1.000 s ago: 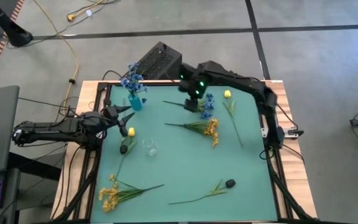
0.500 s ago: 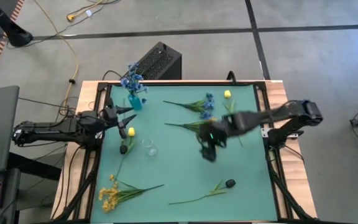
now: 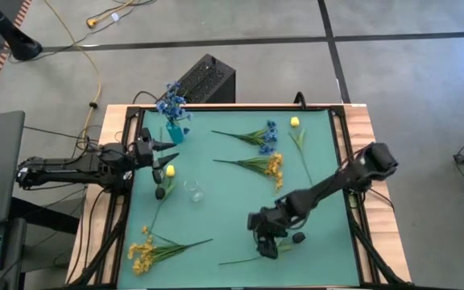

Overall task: Sort flowers into vase by color
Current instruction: Put the bottom black flower into the blue vase

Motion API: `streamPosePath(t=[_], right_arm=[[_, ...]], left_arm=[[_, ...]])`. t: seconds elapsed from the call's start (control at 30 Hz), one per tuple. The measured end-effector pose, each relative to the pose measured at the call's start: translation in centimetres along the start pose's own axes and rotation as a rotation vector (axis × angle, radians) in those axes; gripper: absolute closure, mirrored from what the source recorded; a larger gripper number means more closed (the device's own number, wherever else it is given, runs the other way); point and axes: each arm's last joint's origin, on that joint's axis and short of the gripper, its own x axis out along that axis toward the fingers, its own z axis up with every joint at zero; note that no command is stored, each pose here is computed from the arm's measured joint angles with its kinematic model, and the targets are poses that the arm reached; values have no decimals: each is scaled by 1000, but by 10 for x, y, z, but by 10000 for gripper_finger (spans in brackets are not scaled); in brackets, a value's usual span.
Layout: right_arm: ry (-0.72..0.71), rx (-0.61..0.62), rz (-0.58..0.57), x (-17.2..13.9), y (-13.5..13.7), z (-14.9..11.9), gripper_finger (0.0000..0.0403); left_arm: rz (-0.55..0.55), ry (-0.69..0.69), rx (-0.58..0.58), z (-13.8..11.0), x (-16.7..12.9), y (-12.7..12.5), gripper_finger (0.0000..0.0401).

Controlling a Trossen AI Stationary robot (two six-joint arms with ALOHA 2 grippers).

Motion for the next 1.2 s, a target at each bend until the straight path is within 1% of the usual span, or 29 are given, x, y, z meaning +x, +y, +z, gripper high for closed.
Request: streamPosePath(t=[0.07,0.17,0.3,0.37,0.5,0.57,0.6,0.73,0.83,1.03,1.07,1.13,1.2], right_arm=[[50,-54,-32,14,1,-7,143],[109,-80,-68,26,4,-9,143],[196,-135,-173,38,5,-12,147],[206,-173,-206,43,7,-12,153],[214,-198,-203,52,15,-14,170],[225,-218,-216,52,19,-19,181],[228,-232,-240,53,20,-22,188],[231,-297,-370,53,26,-37,226],[221,-346,-406,54,31,-44,269],[189,-383,-457,55,36,-51,371],[189,-386,-459,54,36,-50,383],[209,-427,-471,50,35,-46,388],[226,-473,-546,43,34,-38,379]], left_arm=[[-4,12,-16,-1,0,0,260],[-27,61,-50,-6,1,-2,260],[-47,129,-58,-13,3,-5,260],[-51,143,-52,-14,5,-7,260],[-61,162,-36,-16,7,-9,260],[-62,165,-21,-16,7,-9,260],[-61,166,-15,-16,7,-9,260],[-63,164,3,-16,7,-9,260],[-64,163,19,-16,7,-9,260],[-64,142,45,-14,8,-9,260],[-64,132,46,-13,8,-9,260],[-63,111,43,-11,8,-9,260],[-62,100,40,-10,8,-9,260]])
